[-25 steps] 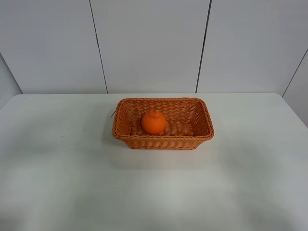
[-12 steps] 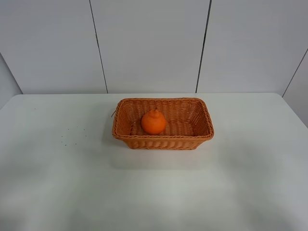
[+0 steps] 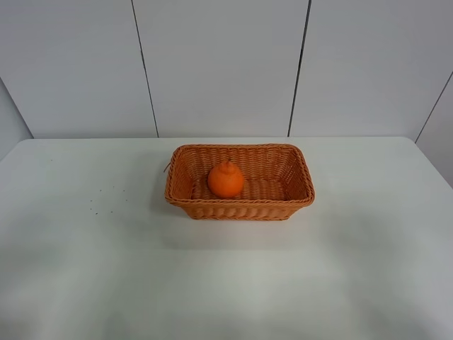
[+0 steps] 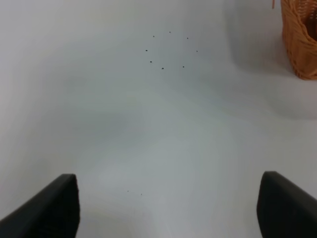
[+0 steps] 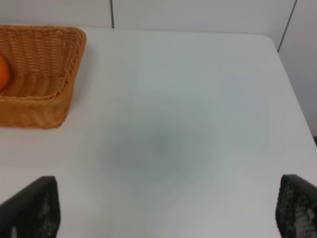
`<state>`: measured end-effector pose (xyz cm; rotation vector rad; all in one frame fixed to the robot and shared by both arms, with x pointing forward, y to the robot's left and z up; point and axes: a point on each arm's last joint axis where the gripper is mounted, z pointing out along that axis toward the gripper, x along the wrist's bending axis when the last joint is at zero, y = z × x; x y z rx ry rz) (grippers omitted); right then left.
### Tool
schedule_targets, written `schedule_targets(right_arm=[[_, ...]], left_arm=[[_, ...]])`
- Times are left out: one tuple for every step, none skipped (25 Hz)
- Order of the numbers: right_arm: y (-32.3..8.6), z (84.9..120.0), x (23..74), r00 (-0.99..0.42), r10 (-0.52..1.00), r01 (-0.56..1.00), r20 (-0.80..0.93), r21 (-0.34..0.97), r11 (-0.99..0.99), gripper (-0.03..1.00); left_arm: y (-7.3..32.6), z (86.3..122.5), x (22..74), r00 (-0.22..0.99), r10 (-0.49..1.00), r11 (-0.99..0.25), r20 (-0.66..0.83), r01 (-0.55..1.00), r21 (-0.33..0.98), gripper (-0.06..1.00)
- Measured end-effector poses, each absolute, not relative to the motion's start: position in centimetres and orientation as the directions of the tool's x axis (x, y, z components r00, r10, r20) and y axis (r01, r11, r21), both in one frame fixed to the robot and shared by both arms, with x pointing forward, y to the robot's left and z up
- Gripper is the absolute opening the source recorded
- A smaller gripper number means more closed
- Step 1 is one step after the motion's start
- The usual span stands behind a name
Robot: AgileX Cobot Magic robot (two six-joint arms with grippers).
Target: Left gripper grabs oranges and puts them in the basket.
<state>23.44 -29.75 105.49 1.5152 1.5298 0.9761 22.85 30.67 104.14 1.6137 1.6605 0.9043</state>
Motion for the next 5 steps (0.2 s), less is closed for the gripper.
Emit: schedule_targets(right_arm=[[-29.75,105.49,23.44,-0.009,1.0,0.421,-0.001,0.907,0.004,0.69],[-29.75,105.49,23.44,-0.009,1.0,0.421,-0.001,0.907,0.004,0.69],[-29.75,105.49,23.44,-0.009,1.0,0.421,-0.001,0.907,0.004,0.69],[-29.75,105.49,23.44,-0.009,1.0,0.421,-0.001,0.907,0.004,0.69],[-29.75,105.49,23.44,-0.009,1.0,0.421,-0.001,0.907,0.004,0.69]], left_arm=[[30.67,104.14,22.85,-0.037,0.999,0.007,0.016,0.555,0.832,0.84],[30.67,104.14,22.85,-0.037,0.999,0.007,0.016,0.555,0.832,0.84],[30.67,104.14,22.85,-0.037,0.999,0.007,0.016,0.555,0.832,0.84],[30.67,104.14,22.85,-0.037,0.999,0.007,0.016,0.555,0.832,0.84],[30.67,104.14,22.85,-0.037,0.999,0.007,0.016,0.555,0.832,0.84]])
